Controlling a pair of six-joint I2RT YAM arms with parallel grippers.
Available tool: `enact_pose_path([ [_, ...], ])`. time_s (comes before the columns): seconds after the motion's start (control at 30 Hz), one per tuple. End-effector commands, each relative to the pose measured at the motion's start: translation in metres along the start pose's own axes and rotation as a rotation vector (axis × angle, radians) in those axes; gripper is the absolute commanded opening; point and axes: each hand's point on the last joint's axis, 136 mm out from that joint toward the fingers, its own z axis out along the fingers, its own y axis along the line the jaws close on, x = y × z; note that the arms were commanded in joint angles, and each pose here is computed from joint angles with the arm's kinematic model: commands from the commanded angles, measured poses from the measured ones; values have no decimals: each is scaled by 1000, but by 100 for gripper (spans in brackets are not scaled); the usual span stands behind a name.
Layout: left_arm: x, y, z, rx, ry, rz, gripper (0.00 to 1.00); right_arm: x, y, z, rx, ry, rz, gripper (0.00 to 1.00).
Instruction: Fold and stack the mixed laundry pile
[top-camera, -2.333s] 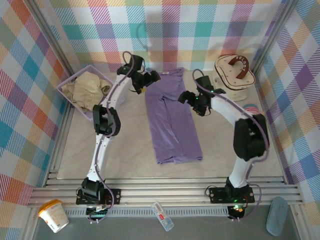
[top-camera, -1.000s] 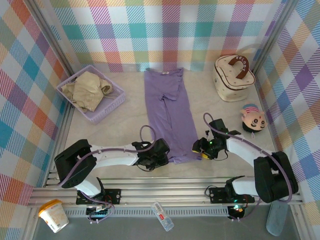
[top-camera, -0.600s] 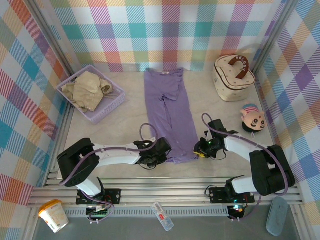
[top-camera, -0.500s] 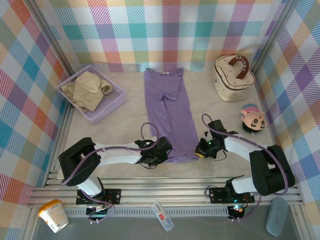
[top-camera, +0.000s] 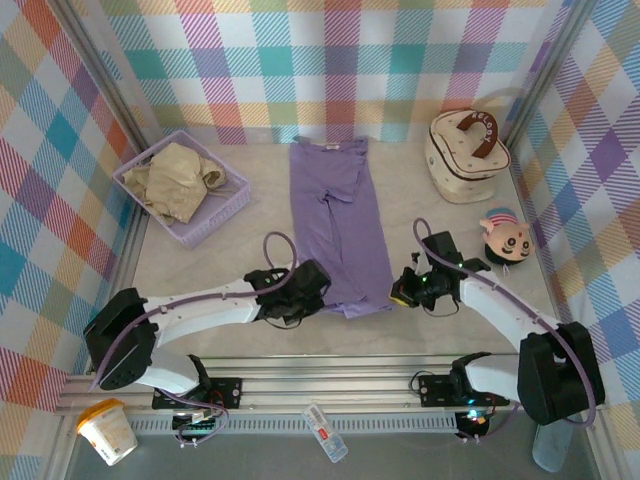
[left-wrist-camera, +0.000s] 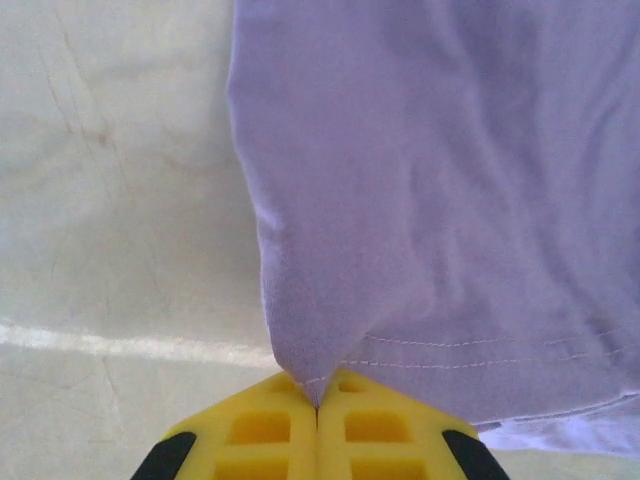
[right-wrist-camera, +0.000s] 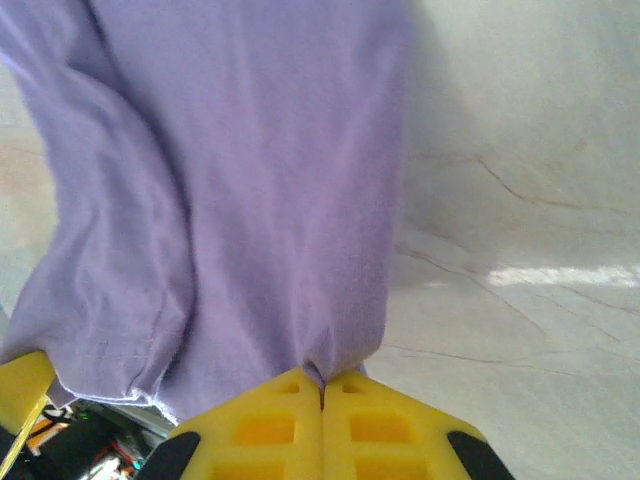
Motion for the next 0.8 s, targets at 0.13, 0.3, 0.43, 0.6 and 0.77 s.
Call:
enact_pose_path([
  [0.13,-70,-19,-23,2,-87,-11,0,-48,58,-11,-67,-11,-6,0],
  [0.3,-121,-24,-19,18,-106,-60,0,-101,90,-2,-83,-51,-7,0],
  [0.43,-166,-33,-7,22,-90,-46,0,-146,108,16,-76,-66,8,0],
  [0.6,-218,-43,24,15,-55,-36,0,-201,124,36,-85,-105,56,0],
  [0.77,-272,-43,65,8,-8,-81,48,-266,132,49,-100,-194,93,79],
])
